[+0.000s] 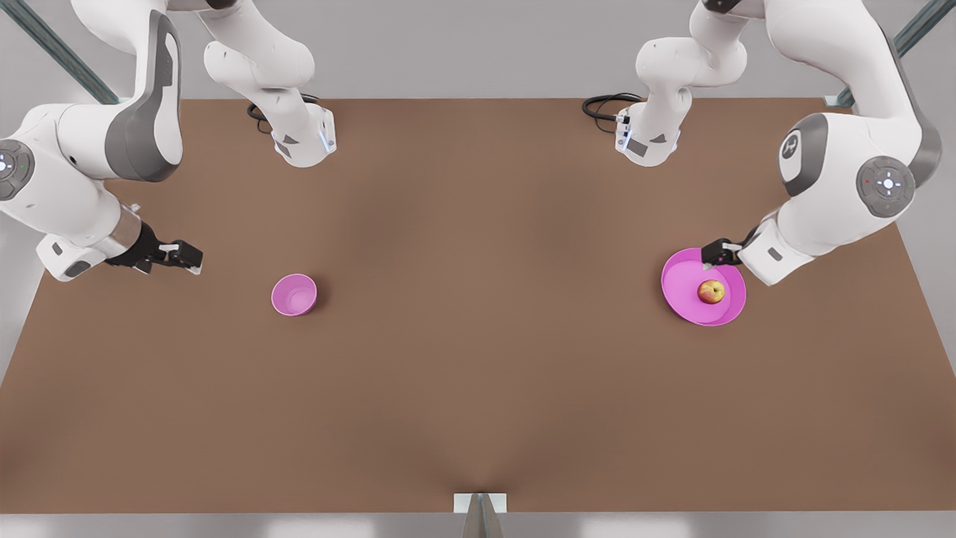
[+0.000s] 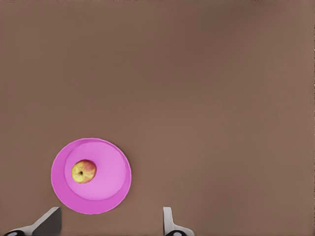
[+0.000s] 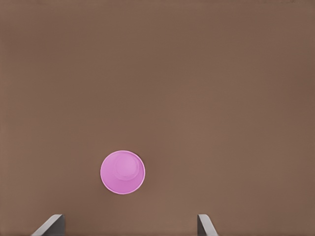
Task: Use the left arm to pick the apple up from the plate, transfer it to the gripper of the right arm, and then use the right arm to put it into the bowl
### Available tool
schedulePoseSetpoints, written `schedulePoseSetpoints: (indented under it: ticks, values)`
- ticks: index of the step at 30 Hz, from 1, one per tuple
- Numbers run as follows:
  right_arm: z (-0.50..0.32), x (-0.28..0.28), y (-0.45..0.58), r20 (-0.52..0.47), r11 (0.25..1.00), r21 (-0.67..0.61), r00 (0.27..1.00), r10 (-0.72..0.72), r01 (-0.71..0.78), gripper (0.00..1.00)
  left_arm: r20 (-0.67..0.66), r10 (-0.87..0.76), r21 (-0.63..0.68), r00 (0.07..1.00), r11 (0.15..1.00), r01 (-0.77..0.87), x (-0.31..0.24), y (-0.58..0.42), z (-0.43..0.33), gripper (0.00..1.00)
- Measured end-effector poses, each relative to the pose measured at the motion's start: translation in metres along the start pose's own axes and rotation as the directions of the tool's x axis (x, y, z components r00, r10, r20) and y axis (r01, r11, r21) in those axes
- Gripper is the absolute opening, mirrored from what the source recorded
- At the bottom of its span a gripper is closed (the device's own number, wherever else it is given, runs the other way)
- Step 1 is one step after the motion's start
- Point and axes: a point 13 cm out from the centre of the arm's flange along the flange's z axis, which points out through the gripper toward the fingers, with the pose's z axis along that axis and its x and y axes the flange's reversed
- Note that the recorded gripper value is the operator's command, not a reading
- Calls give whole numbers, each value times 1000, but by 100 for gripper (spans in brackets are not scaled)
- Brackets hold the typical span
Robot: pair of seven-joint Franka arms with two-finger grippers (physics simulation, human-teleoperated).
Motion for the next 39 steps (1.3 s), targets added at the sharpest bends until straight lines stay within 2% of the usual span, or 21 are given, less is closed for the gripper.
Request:
schedulePoseSetpoints:
  ticks: [3, 8, 13, 18, 39]
  values:
    - [0, -1, -1, 3, 1000, 0, 1000, 1, -1, 100, -28, -11, 1, 1000, 1000, 11, 20, 0, 24, 100]
    - [0, -1, 0, 4, 1000, 0, 1000, 1, -1, 100, -123, -98, -3, 987, 995, 99, 74, 38, 168, 100]
    - [0, -1, -1, 5, 1000, 0, 1000, 2, -2, 100, -83, -221, 1, 972, 975, 222, 80, 97, 259, 100]
    - [0, -1, -2, 5, 1000, 0, 1000, 3, -3, 100, -26, -327, 10, 945, 945, 327, 78, 154, 298, 100]
    - [0, -1, -3, 4, 1000, 0, 1000, 5, -5, 100, 28, -355, 2, 935, 935, 355, 71, 175, 388, 100]
